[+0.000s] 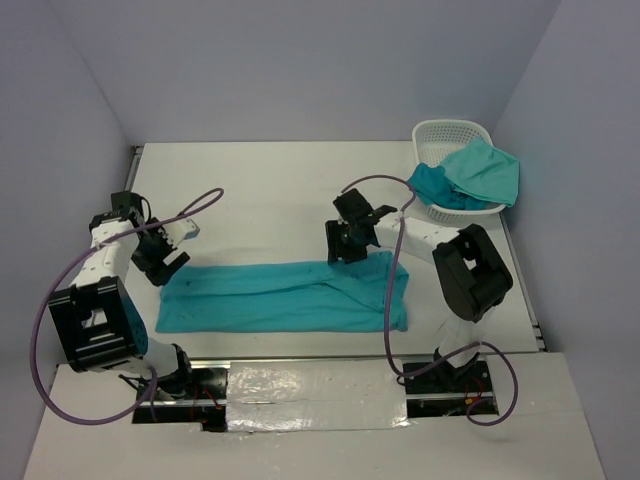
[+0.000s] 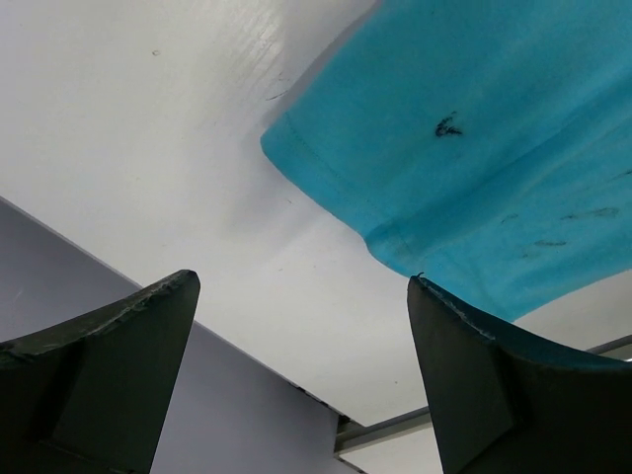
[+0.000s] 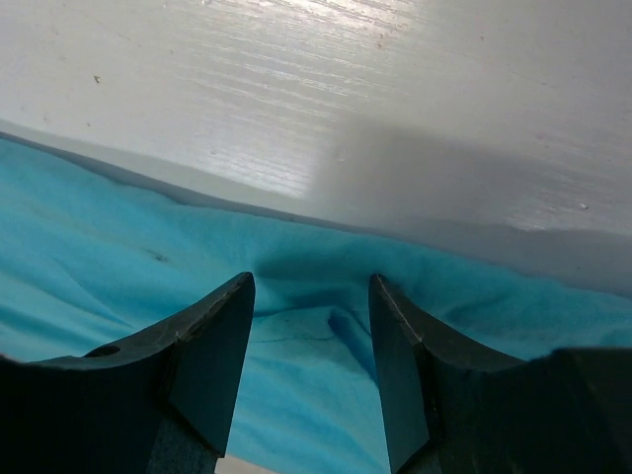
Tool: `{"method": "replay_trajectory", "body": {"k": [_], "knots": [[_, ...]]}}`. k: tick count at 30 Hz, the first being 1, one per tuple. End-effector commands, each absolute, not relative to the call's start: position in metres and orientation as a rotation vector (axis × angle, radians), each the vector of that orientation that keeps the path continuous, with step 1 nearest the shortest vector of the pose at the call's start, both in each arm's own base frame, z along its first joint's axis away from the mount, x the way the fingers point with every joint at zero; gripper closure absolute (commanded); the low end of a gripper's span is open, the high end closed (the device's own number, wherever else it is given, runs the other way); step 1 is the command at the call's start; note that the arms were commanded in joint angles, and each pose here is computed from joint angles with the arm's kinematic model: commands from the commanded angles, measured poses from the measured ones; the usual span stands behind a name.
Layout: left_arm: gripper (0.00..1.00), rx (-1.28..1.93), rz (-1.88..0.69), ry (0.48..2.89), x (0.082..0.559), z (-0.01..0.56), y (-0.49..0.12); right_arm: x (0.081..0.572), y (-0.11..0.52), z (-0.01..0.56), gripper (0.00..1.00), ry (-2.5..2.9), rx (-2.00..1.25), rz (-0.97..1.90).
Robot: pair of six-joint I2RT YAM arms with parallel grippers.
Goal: Fold and stack the t-shirts
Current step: Fold the other side of the tshirt into a rectangle
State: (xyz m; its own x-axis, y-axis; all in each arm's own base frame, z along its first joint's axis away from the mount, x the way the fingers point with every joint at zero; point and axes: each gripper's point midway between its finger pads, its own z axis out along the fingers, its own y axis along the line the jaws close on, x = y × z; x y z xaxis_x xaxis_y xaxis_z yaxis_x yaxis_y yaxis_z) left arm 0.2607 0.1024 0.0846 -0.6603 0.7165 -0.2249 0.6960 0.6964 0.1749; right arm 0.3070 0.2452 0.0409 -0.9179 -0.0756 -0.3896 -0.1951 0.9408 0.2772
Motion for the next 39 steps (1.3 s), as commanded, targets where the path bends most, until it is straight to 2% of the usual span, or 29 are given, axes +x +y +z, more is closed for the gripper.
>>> {"method": "replay_trajectory", "body": {"k": [1, 10, 12, 16, 17, 19, 24, 34, 39], "knots": [[0.01, 1.038, 0.099, 2.646, 0.259, 0.084, 0.1, 0.314, 0.253, 0.054, 0.43, 2.678, -0.181, 0.457], [0.01, 1.032, 0.096, 2.65, 0.26, 0.079, 0.101, 0.285, 0.256, 0.05, 0.48, 2.712, -0.179, 0.461], [0.01, 1.028, 0.087, 2.652, 0.26, 0.079, 0.1, 0.283, 0.255, 0.049, 0.54, 2.715, -0.18, 0.442], [0.01, 1.021, 0.074, 2.655, 0.261, 0.079, 0.099, 0.286, 0.253, 0.046, 0.79, 2.729, -0.175, 0.401], [0.01, 1.021, 0.073, 2.656, 0.261, 0.079, 0.099, 0.286, 0.25, 0.047, 0.91, 2.728, -0.169, 0.383], [0.01, 1.026, 0.074, 2.656, 0.26, 0.08, 0.099, 0.281, 0.247, 0.048, 1.0, 2.734, -0.181, 0.365], [0.01, 1.022, 0.071, 2.657, 0.262, 0.078, 0.099, 0.257, 0.247, 0.059, 1.0, 2.752, -0.226, 0.4], [0.01, 1.01, 0.063, 2.665, 0.265, 0.076, 0.1, 0.168, 0.27, 0.053, 1.0, 2.865, -0.498, 0.48], [0.01, 1.011, 0.059, 2.671, 0.262, 0.072, 0.099, 0.152, 0.274, 0.044, 1.0, 2.903, -0.589, 0.481]]}}
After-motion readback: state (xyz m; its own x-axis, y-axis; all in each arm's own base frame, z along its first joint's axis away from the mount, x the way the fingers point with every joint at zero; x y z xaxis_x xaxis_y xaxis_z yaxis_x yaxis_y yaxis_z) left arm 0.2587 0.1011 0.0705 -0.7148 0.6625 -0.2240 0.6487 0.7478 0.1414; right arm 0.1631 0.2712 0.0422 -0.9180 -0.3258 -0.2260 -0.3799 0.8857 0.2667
